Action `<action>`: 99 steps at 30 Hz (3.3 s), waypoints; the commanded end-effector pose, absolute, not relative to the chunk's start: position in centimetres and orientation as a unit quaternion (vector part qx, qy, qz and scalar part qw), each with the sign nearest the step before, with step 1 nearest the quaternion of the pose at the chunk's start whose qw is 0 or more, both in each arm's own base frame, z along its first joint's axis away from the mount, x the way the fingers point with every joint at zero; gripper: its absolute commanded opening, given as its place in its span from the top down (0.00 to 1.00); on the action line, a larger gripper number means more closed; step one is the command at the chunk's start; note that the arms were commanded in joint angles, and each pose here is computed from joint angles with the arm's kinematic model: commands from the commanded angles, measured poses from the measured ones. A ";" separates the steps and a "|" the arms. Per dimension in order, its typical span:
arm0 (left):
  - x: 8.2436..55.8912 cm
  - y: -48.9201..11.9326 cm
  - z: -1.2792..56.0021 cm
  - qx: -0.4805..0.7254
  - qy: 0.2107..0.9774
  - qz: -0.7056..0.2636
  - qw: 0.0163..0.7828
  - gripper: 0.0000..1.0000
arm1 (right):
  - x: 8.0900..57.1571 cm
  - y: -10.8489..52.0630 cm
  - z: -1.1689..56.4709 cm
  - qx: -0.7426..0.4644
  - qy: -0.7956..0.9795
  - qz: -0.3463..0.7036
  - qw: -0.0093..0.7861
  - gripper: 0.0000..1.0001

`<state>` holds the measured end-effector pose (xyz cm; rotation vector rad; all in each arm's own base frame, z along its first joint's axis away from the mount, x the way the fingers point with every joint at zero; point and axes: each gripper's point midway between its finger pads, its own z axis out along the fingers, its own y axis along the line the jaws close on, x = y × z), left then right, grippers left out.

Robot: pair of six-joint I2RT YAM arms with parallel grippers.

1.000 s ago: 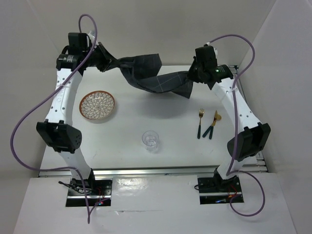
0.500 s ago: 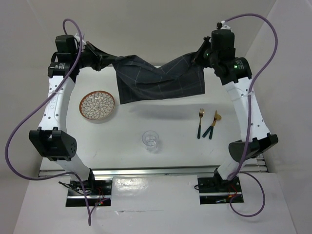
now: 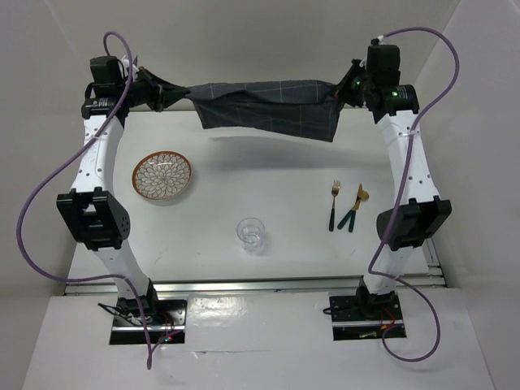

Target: Set the dinner table for one person

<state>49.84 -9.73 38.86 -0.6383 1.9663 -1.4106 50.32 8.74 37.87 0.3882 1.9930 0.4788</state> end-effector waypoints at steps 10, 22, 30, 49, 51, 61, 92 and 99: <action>38.4 -8.0 42.9 -0.197 0.743 -0.512 0.384 1.00 | 37.1 9.5 41.5 0.113 0.811 0.243 0.521 1.00; 44.9 -9.3 41.1 -0.181 0.764 -0.496 0.371 1.00 | 44.7 10.6 41.9 0.100 0.784 0.258 0.556 1.00; 51.6 -10.4 42.2 -0.160 0.751 -0.513 0.385 1.00 | 52.2 11.6 43.2 0.086 0.762 0.274 0.580 1.00; 39.3 -10.9 19.8 -0.255 0.891 -0.334 0.171 0.00 | 41.1 12.7 15.9 0.135 0.910 0.239 0.312 0.34; 37.9 -10.2 19.1 -0.253 0.905 -0.304 0.158 0.00 | 38.9 12.5 16.1 0.128 0.913 0.233 0.310 0.15; 42.0 -12.5 17.0 -0.185 0.938 -0.240 0.170 0.73 | 39.6 12.6 17.6 0.104 0.922 0.198 0.316 0.33; 36.5 -10.9 4.6 -0.179 0.969 -0.140 0.093 0.09 | 40.6 9.9 11.1 0.124 0.955 0.126 0.238 0.34; 37.4 -11.3 2.7 -0.183 0.969 -0.150 0.071 0.40 | 39.4 7.7 9.8 0.160 0.953 0.140 0.215 0.33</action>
